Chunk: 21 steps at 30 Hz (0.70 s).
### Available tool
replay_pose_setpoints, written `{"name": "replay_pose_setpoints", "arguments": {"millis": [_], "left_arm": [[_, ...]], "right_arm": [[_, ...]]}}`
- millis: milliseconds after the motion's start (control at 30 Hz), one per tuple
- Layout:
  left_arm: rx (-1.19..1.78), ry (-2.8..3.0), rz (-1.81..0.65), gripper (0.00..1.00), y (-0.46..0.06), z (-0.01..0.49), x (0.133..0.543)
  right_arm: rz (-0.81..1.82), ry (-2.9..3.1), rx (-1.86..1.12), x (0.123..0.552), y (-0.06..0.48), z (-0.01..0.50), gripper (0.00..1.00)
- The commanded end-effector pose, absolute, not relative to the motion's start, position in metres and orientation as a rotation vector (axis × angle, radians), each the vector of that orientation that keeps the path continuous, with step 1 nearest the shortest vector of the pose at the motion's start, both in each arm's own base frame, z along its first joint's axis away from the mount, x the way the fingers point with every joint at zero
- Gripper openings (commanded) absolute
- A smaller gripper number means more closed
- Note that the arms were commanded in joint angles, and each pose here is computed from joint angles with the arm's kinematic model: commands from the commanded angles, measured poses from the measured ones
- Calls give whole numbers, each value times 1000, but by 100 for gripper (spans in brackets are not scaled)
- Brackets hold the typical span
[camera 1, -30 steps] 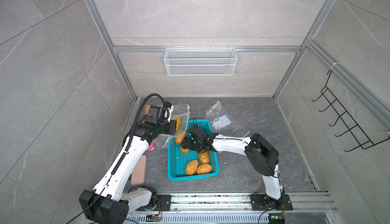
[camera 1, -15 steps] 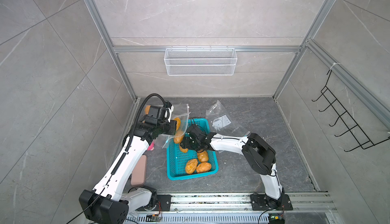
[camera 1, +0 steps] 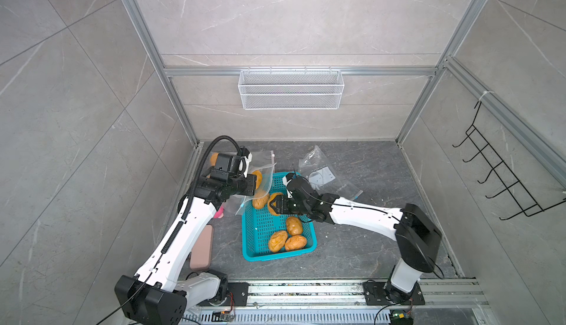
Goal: Put the potatoes into a zipper bag and zip it
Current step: Pick up the potato from the basket, then place the potato into the zipper food storage bag.
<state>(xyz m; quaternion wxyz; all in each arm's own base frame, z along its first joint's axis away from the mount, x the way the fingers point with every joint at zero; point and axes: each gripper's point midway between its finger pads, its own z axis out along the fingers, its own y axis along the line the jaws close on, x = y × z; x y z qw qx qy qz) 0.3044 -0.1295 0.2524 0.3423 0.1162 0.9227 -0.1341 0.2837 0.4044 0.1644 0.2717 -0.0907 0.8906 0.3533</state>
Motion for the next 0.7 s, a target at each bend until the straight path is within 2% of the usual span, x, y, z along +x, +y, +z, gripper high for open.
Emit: {"name": "replay_pose_setpoints", "arguments": {"millis": [0,167,333,433,667], "left_arm": [[298,2363,-355,0,-130,263,303],[300,2368,-367,0,-132,262,303],[301,2366,-370,0,-132,262,303],[298,2370,-366,0,-132,261,304],[301,2350,-368,0,-132,266,302]], "right_arm": [[945,2252,-315,280,387,217,58],[904,2097,-284,276,354,288,59],[1114,2063,-315,266,382,326,59],[1237,2099,-319,264,406,327,58],[1274,2152,-240,283,435,304,58]]}}
